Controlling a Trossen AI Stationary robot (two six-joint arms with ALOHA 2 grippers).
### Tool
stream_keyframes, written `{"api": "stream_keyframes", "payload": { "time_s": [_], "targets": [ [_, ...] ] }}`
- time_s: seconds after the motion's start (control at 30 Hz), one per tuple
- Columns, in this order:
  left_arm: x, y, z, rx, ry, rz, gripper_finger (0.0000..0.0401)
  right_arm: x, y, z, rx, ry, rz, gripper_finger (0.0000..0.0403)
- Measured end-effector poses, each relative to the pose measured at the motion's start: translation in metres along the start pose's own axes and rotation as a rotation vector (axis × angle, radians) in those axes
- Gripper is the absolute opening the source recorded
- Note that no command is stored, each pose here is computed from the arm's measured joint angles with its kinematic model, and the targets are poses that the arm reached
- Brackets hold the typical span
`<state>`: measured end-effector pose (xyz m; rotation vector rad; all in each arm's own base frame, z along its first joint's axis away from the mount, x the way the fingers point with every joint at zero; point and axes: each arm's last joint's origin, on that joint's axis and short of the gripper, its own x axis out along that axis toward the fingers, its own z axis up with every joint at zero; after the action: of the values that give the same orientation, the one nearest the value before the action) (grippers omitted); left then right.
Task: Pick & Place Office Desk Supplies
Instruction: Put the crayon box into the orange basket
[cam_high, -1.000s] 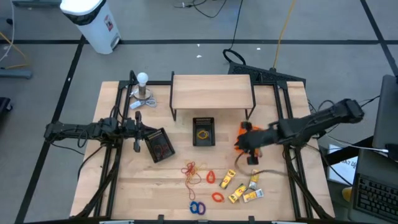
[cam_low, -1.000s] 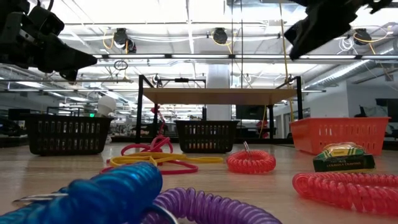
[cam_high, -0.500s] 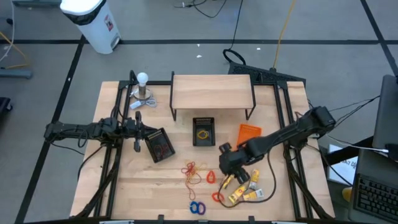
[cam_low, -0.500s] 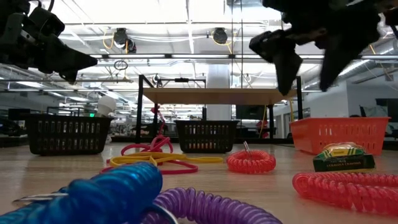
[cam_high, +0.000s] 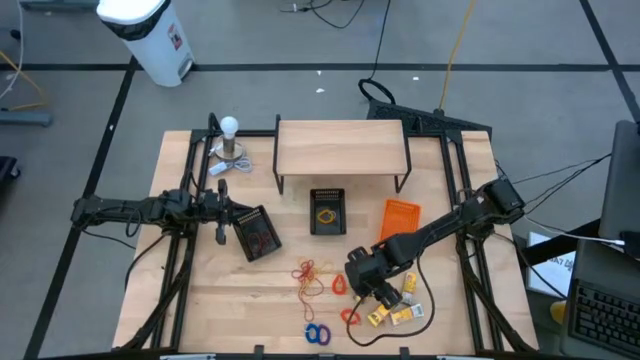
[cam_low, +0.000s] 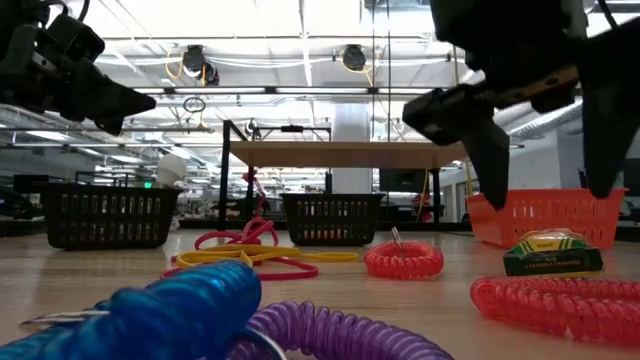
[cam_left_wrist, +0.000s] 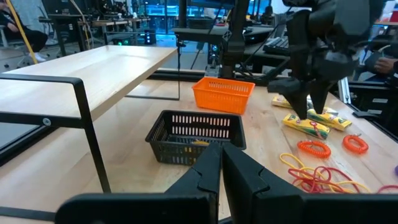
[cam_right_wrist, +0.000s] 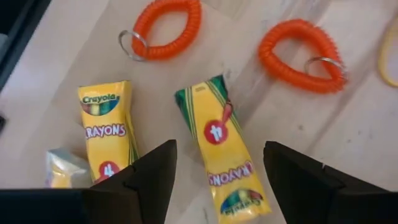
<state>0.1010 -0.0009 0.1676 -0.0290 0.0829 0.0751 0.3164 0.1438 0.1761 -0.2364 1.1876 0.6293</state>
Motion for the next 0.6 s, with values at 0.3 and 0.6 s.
{"api": "stream_keyframes", "payload": {
  "time_s": [0.3, 0.6],
  "targets": [
    [0.0, 0.0, 0.0, 0.0, 0.0, 0.0, 0.0019, 0.01, -0.002, -0.003, -0.047, 0.037, 0.023, 0.0227],
    [0.0, 0.0, 0.0, 0.001, 0.001, 0.0, 0.0019, 0.019, -0.012, -0.024, -0.012, 0.109, 0.004, 0.0207]
  ]
}}
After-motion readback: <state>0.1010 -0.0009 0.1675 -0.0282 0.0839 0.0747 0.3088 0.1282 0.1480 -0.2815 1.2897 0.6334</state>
